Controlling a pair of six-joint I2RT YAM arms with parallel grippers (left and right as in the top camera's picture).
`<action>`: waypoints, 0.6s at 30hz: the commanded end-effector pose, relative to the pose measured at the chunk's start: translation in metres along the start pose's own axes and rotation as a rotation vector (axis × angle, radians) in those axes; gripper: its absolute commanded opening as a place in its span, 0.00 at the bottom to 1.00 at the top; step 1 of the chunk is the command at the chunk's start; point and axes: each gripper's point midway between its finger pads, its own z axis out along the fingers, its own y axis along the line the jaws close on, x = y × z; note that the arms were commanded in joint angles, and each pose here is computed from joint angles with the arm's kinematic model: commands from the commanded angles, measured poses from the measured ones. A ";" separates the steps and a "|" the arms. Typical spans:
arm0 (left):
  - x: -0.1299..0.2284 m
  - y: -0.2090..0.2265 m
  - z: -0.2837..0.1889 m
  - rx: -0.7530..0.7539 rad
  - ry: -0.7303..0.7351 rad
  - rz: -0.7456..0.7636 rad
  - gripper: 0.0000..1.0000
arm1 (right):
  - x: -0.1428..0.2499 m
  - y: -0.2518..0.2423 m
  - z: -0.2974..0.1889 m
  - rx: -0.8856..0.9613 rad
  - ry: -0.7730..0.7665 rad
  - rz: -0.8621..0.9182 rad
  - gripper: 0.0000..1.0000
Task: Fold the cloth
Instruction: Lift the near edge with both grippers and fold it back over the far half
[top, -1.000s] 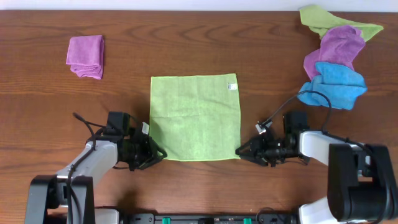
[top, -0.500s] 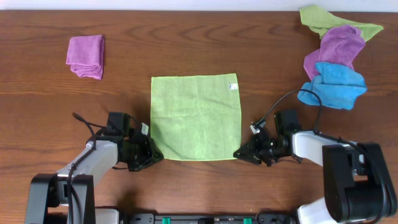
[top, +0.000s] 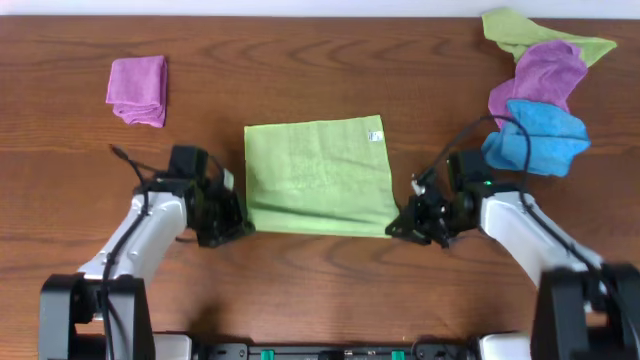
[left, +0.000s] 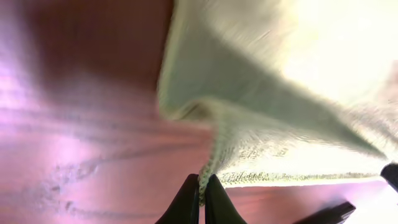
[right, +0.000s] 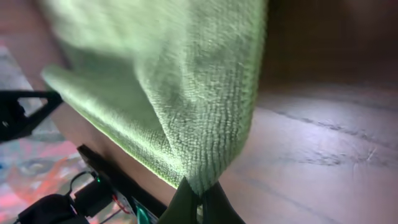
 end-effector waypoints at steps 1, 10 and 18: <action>-0.018 -0.018 -0.024 0.014 -0.095 0.077 0.06 | -0.008 0.015 -0.013 0.009 -0.066 -0.083 0.02; -0.047 -0.045 -0.041 0.097 -0.230 0.114 0.06 | -0.036 0.047 -0.020 -0.056 -0.188 -0.147 0.02; -0.074 -0.055 -0.043 0.136 -0.320 0.100 0.06 | -0.077 0.062 -0.016 -0.098 -0.313 -0.141 0.02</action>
